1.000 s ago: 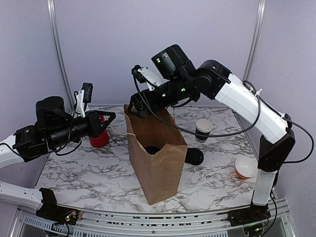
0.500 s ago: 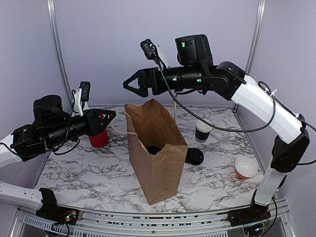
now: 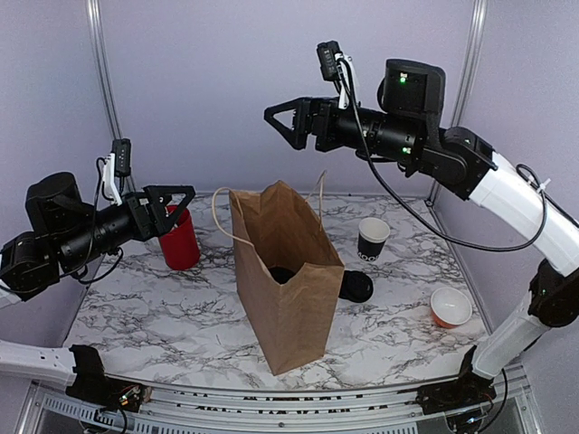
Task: Pack the takeout coffee
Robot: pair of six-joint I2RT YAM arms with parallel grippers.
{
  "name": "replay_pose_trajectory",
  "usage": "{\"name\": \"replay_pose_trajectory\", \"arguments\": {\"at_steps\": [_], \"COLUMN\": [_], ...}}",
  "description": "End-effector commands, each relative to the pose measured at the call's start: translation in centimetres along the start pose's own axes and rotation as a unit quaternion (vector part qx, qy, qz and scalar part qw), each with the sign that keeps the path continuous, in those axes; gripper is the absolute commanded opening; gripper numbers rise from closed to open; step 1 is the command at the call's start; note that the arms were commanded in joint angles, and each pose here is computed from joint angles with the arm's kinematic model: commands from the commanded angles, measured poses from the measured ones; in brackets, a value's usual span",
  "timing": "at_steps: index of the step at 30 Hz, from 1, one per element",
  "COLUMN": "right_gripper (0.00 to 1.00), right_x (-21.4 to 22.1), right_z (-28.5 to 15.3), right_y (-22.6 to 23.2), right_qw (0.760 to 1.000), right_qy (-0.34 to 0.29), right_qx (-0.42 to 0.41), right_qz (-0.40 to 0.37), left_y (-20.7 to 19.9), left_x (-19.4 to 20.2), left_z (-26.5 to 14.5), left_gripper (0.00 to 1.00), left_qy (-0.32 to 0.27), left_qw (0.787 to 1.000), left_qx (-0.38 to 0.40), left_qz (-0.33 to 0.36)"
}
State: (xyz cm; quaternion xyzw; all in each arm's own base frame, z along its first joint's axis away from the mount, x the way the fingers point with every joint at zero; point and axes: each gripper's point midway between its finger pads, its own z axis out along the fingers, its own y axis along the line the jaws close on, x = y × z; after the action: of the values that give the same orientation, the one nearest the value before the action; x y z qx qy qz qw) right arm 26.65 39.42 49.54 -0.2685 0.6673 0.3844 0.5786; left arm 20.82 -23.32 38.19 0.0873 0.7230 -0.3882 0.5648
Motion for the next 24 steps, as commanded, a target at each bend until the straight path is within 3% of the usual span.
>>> {"name": "replay_pose_trajectory", "arguments": {"at_steps": [1, 9, 15, 24], "right_gripper": [0.93, 0.94, 0.94, 0.93], "right_x": [-2.8, -1.0, 1.2, 3.7], "right_z": [-2.4, -4.8, -6.4, -7.9], "right_y": [-3.2, -8.2, -12.5, -14.0], "right_qw": [0.996, 0.990, 0.982, 0.977], "right_qy": [-0.057, -0.040, -0.014, 0.005], "right_qx": [0.075, 0.134, 0.178, 0.194], "right_qz": [-0.008, 0.026, 0.059, 0.083], "left_y": [1.0, 8.1, 12.1, 19.9], "left_x": [-1.6, -1.0, -1.1, -2.5], "left_z": [-0.8, -0.7, 0.6, 1.1], "left_gripper": [0.94, 0.96, 0.95, 0.90], "left_qy": [-0.023, -0.002, 0.037, 0.046], "left_qw": [0.999, 0.973, 0.959, 0.931], "left_qx": [-0.038, -0.231, -0.279, -0.353], "left_qz": [0.002, -0.012, -0.032, -0.082]}}
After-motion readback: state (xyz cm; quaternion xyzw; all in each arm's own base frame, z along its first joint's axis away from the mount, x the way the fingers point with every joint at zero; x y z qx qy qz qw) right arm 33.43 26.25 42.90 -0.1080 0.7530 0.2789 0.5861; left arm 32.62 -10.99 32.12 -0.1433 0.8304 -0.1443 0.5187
